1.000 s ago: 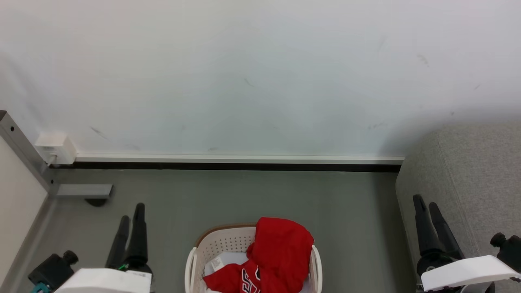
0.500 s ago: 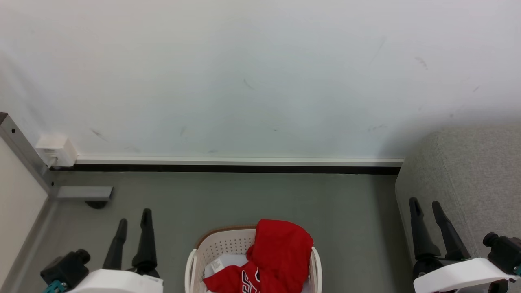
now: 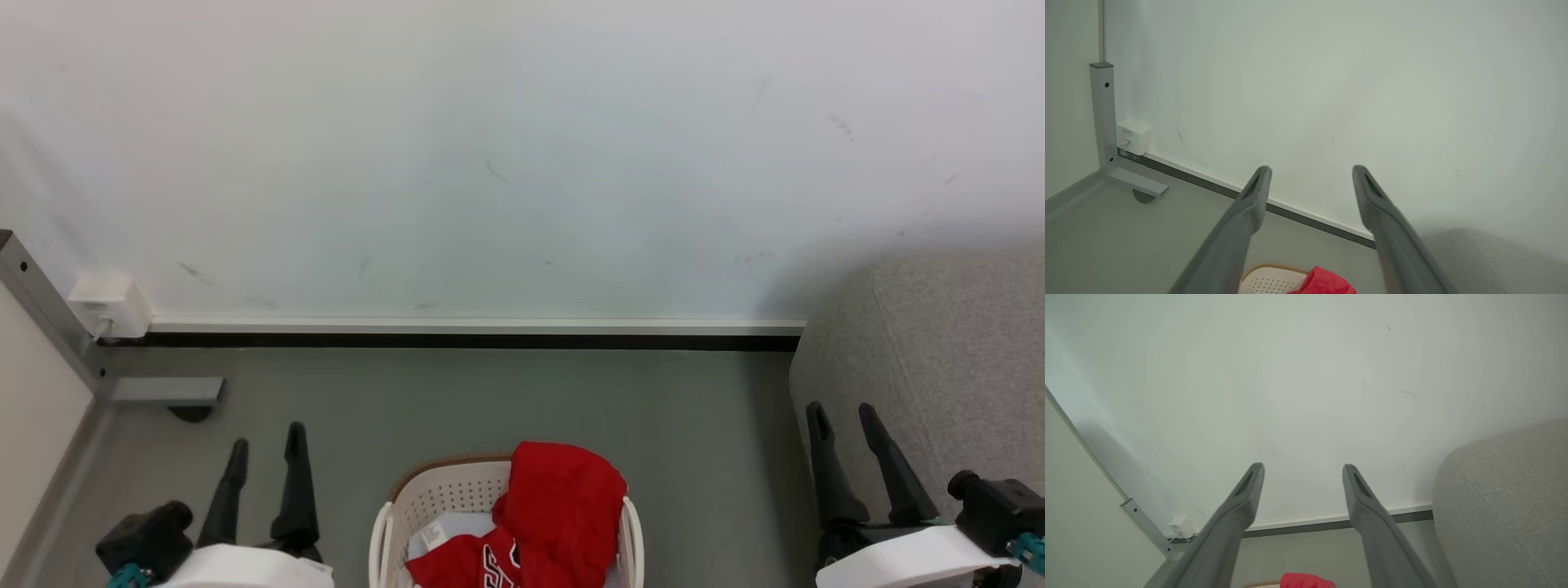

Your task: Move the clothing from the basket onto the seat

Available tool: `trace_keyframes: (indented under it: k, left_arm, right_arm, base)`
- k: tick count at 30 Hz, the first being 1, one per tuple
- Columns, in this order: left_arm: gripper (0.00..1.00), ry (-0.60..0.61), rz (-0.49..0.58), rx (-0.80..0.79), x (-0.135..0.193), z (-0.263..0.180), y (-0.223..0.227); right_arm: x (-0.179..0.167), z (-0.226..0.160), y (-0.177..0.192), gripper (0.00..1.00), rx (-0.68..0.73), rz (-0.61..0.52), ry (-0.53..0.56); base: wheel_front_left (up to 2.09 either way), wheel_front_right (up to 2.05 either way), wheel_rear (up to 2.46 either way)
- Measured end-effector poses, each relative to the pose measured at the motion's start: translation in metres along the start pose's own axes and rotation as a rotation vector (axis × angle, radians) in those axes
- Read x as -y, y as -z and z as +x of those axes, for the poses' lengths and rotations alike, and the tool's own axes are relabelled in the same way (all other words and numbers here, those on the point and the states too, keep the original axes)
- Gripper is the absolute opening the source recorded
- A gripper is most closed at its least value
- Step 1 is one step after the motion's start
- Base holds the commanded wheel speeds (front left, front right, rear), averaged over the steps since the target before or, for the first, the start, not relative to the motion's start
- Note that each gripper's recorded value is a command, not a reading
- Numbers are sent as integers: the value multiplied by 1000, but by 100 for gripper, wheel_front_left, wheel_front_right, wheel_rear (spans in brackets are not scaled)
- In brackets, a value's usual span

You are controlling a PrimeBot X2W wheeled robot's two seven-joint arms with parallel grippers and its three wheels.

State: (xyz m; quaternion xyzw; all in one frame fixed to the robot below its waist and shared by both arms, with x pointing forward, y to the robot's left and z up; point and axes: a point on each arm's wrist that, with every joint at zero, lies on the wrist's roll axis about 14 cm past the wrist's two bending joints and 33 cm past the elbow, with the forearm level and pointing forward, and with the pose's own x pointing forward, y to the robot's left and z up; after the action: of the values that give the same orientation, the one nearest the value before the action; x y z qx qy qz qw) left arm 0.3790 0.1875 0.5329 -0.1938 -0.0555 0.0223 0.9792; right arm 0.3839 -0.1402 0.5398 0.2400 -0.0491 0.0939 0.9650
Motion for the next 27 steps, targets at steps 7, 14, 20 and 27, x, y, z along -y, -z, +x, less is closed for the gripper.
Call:
trace_keyframes:
  k: [7,14,20,27]
  left_arm:
    - [100,27,69,25,7,1,-5]
    - [100,48,125,41,13,3,-6]
    - [100,67,177,57,17,3,-9]
    - [100,80,231,73,21,3,-11]
  right_arm:
    - [-4,-1,2,100,-2,-59,-18]
    - [-7,0,2,100,4,-112,-34]
    - [-11,0,0,100,12,-158,-52]
    - [-15,0,-1,100,22,-208,-69]
  base:
    - [0,0,0]
    - [0,0,0]
    - [0,0,0]
    - [0,0,0]
